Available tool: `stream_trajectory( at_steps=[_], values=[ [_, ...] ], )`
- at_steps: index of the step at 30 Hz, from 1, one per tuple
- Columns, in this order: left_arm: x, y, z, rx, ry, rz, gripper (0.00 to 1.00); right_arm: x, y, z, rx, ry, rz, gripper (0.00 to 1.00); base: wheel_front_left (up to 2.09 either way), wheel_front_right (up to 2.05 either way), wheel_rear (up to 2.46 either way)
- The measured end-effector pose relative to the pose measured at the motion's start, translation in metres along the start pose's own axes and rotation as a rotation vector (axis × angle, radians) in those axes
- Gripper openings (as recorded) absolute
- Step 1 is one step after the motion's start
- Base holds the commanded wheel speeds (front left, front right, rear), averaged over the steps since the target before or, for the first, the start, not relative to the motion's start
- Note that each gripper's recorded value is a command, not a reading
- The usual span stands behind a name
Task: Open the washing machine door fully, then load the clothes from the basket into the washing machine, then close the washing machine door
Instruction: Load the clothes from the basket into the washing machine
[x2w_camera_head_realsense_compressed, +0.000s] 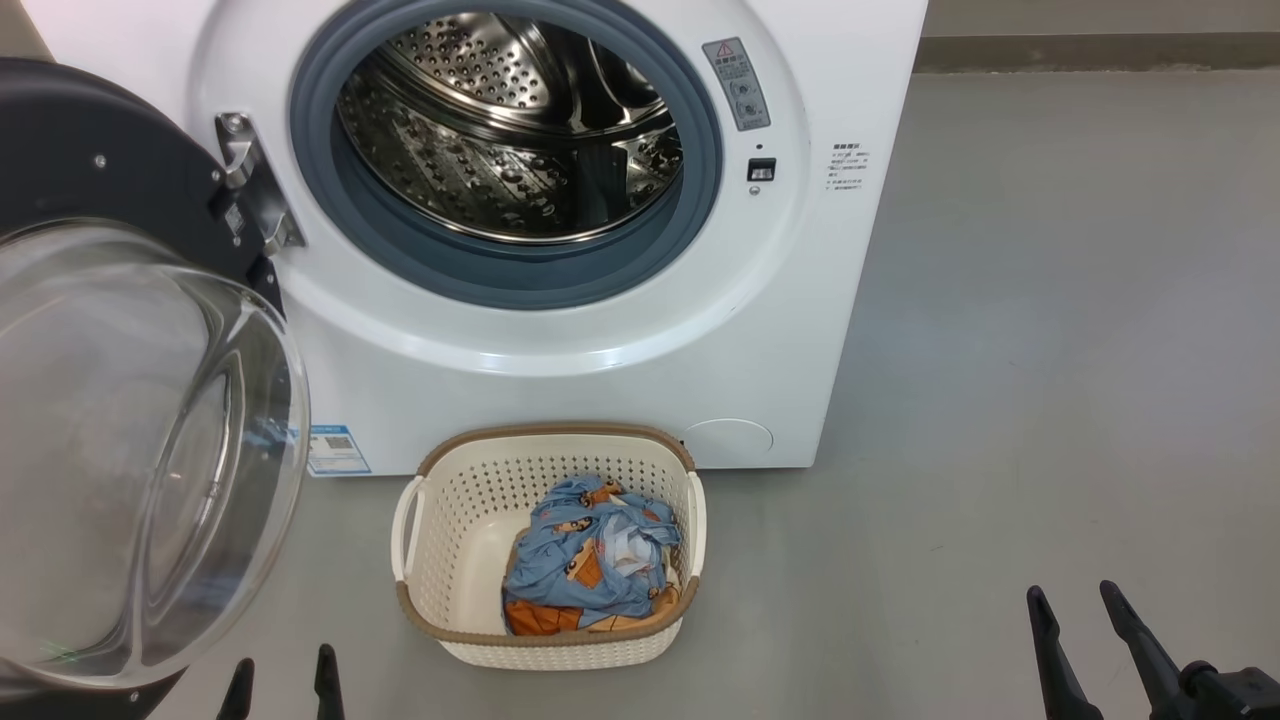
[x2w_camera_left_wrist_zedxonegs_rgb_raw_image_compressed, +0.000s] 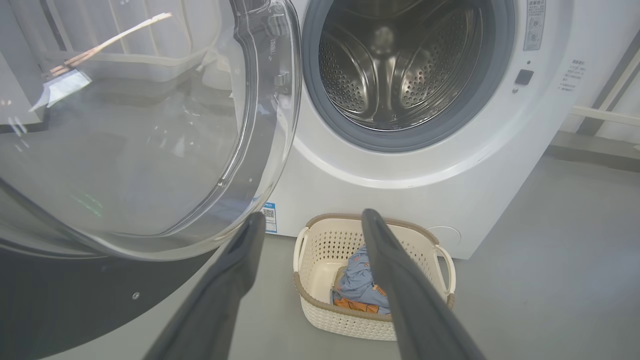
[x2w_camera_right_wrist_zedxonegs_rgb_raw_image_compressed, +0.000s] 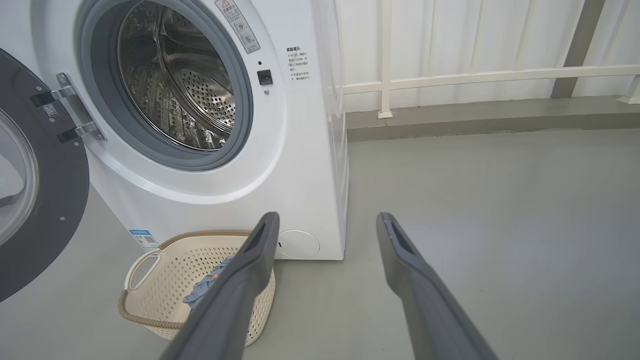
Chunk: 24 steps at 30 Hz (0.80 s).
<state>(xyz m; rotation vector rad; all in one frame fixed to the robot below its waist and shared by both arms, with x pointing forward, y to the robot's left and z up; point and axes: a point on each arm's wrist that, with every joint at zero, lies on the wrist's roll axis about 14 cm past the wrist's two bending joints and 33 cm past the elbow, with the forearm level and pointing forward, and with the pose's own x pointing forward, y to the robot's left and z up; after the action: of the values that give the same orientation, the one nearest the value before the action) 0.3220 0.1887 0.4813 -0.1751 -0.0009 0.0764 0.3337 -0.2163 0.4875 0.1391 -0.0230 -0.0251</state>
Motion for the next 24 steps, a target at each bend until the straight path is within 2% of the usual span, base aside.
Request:
stream_trajectory(
  at_steps=[24],
  values=[
    [-0.003,0.005,-0.011,-0.011,0.036,0.012,1.00,0.003,0.003,-0.003,-0.001,0.011,0.012,1.00,0.07,-0.07,0.00]
  ],
)
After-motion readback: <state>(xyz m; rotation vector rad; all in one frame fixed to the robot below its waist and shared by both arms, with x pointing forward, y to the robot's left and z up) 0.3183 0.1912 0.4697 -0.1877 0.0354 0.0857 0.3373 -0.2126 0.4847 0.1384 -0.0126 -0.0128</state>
